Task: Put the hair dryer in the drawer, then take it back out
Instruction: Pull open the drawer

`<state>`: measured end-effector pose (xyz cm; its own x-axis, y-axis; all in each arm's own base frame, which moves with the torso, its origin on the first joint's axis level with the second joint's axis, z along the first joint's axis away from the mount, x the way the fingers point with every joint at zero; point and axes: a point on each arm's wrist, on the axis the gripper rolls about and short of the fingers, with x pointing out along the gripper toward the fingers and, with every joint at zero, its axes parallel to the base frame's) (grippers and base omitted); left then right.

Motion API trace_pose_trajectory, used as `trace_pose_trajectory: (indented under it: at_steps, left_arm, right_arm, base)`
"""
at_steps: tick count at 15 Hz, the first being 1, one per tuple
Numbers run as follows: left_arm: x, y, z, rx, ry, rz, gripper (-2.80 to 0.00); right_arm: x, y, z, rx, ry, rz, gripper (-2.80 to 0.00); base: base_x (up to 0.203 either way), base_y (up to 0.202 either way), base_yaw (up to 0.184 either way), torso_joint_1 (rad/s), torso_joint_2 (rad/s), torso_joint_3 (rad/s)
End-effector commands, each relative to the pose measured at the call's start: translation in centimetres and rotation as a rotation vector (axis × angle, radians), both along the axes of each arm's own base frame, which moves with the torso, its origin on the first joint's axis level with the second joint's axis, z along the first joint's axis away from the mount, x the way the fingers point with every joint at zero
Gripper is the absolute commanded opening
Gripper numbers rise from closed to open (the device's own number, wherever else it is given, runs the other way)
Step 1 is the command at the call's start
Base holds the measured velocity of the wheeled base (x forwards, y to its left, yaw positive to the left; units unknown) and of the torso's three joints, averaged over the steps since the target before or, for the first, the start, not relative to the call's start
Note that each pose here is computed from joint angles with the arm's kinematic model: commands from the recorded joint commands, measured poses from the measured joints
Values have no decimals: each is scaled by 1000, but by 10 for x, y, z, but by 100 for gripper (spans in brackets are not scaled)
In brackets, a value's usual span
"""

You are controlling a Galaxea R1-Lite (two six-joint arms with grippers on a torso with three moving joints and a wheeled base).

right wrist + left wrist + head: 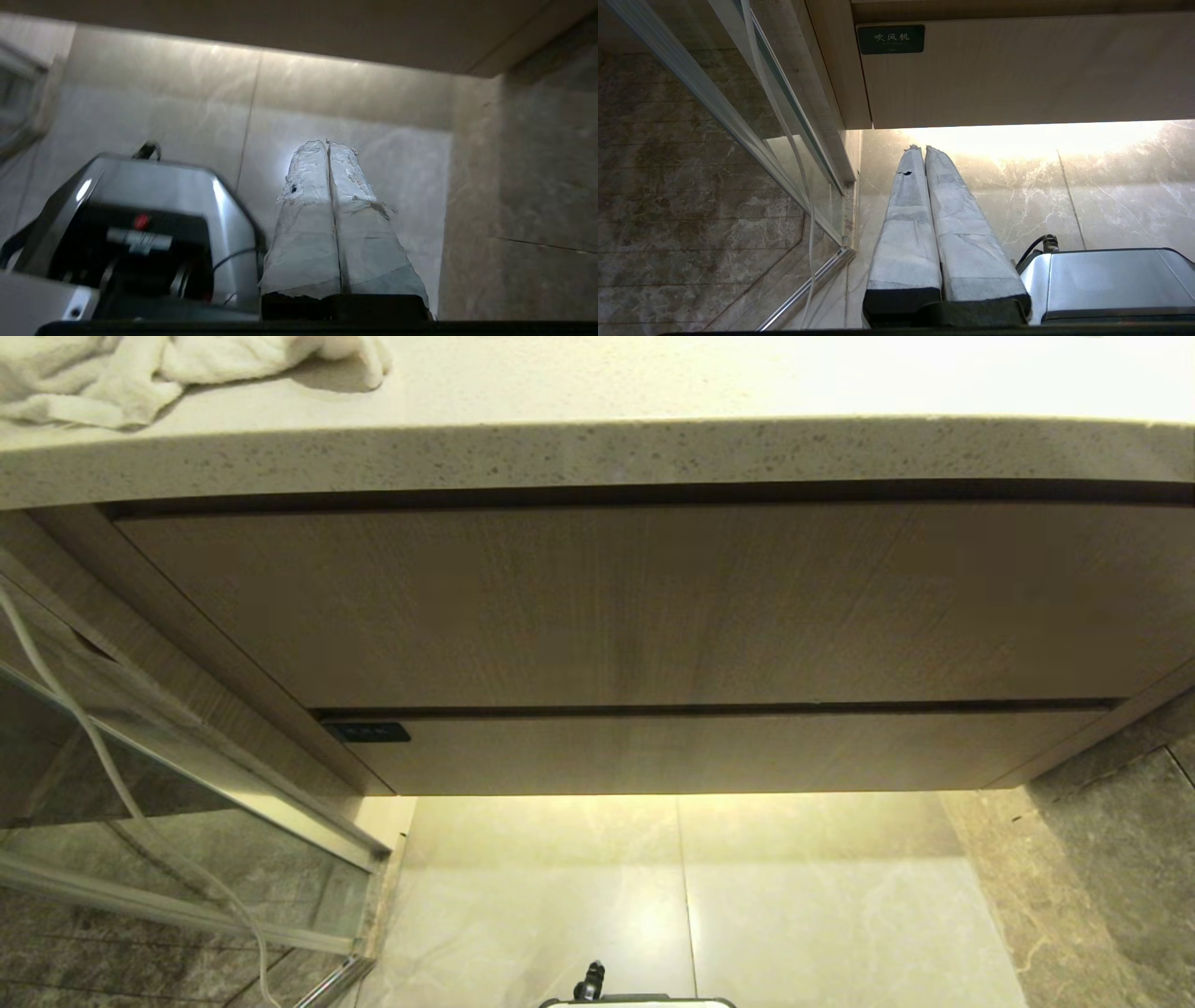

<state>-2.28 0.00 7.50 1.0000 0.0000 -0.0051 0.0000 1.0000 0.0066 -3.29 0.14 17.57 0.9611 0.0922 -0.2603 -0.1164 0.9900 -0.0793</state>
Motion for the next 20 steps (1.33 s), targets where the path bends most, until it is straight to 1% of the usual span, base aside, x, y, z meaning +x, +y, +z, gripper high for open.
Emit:
trace_pose_trajectory:
  at_steps: [1, 2, 3, 5, 6, 7, 8, 9, 10, 11, 12, 14, 15, 16, 17, 18, 19, 20]
  left_arm:
    - [0, 0, 0, 1, 3, 0, -280]
    - [0, 0, 0, 1, 3, 0, -280]
    - [0, 0, 0, 0, 3, 0, -280]
    - [0, 0, 0, 0, 3, 0, -280]
    - [0, 0, 0, 0, 3, 0, -280]
    - [0, 0, 0, 1, 3, 0, -280]
    - [0, 0, 0, 1, 3, 0, -280]
    - [0, 0, 0, 0, 3, 0, -280]
    - [0, 0, 0, 0, 3, 0, -280]
    - [0, 0, 0, 1, 3, 0, -280]
    - [0, 0, 0, 1, 3, 0, -280]
    - [0, 0, 0, 0, 3, 0, -280]
    - [0, 0, 0, 1, 3, 0, -280]
    - [0, 0, 0, 1, 3, 0, -280]
    - [0, 0, 0, 1, 3, 0, -280]
    - [0, 0, 0, 0, 3, 0, -280]
    - [0, 0, 0, 0, 1, 0, -280]
    - [0, 0, 0, 0, 3, 0, -280]
  right_arm:
    - [69, 4, 23, -6, 295, 118, -280]
    - [92, 8, 28, -5, 353, 174, -280]
    - [120, 12, 31, -4, 399, 211, -280]
    - [176, 23, 28, -14, 493, 278, -280]
    - [202, 31, 19, -52, 542, 315, -280]
    - [226, 38, 6, -134, 580, 354, -280]
    - [242, 45, -3, -218, 586, 393, -280]
    - [255, 49, -11, -337, 567, 430, -280]
    - [270, 52, -23, -509, 542, 497, -280]
    - [283, 55, -37, -622, 521, 548, -280]
    - [294, 59, -45, -663, 466, 557, -280]
    - [312, 65, -59, -566, 435, 585, -280]
    - [318, 68, -64, -530, 442, 589, -280]
    - [321, 69, -64, -519, 437, 594, 0]
    - [320, 70, -69, -534, 444, 613, 0]
    - [320, 70, -73, -571, 443, 638, 0]
    - [320, 70, -74, -613, 432, 662, 0]
    - [320, 70, -73, -636, 407, 670, 0]
  base:
    - [0, 0, 0, 0, 0, 0]
    - [0, 0, 0, 0, 0, 0]
    - [0, 0, 0, 0, 0, 0]
    - [0, 0, 0, 0, 0, 0]
    - [0, 0, 0, 0, 0, 0]
    - [0, 0, 0, 0, 0, 0]
    - [0, 0, 0, 0, 0, 0]
    - [0, 0, 0, 0, 0, 0]
    - [0, 0, 0, 0, 0, 0]
    - [0, 0, 0, 0, 0, 0]
    - [0, 0, 0, 0, 0, 0]
    - [0, 0, 0, 0, 0, 0]
    - [0, 0, 0, 0, 0, 0]
    - [0, 0, 0, 0, 0, 0]
    - [0, 0, 0, 0, 0, 0]
    - [0, 0, 0, 0, 0, 0]
    - [0, 0, 0, 0, 0, 0]
    - [0, 0, 0, 0, 0, 0]
